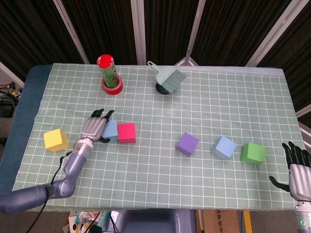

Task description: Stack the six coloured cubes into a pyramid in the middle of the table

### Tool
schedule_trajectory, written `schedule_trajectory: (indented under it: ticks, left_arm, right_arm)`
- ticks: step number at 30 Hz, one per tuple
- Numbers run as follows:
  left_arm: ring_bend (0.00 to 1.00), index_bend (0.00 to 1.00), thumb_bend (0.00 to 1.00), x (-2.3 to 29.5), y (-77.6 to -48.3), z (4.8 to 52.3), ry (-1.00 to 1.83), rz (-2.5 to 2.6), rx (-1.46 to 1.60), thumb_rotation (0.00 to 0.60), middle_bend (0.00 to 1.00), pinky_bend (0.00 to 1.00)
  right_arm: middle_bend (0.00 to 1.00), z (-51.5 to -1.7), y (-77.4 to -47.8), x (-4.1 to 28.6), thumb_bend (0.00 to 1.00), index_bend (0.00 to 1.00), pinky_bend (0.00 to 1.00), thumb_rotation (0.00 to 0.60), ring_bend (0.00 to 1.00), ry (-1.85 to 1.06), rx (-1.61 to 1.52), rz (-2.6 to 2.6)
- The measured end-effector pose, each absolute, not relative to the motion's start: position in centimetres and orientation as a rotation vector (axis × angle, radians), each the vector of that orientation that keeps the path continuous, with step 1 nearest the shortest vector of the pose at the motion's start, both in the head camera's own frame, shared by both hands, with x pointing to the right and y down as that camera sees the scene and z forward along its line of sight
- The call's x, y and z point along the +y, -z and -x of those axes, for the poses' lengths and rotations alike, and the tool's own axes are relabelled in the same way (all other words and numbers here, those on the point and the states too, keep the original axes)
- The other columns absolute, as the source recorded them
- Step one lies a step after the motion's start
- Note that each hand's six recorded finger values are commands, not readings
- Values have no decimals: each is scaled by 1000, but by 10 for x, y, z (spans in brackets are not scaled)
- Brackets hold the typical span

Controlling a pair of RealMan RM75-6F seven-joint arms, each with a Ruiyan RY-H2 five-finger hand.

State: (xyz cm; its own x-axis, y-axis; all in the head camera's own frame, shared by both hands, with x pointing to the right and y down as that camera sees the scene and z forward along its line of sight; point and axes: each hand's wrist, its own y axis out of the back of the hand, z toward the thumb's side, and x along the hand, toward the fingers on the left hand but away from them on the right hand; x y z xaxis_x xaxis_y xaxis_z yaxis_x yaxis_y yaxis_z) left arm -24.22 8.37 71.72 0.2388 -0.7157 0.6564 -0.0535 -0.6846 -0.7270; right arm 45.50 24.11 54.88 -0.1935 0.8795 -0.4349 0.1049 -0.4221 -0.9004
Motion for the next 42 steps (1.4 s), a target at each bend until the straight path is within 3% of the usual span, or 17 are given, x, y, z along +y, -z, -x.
schedule_trajectory:
  ticks: [42]
  left_arm:
    - [0,0,258,88,-706,216,1420,1942,621,600,385,20]
  right_arm:
    - [0,-453,-547,241,190,0,0,600,0,-1665,-1191,1483]
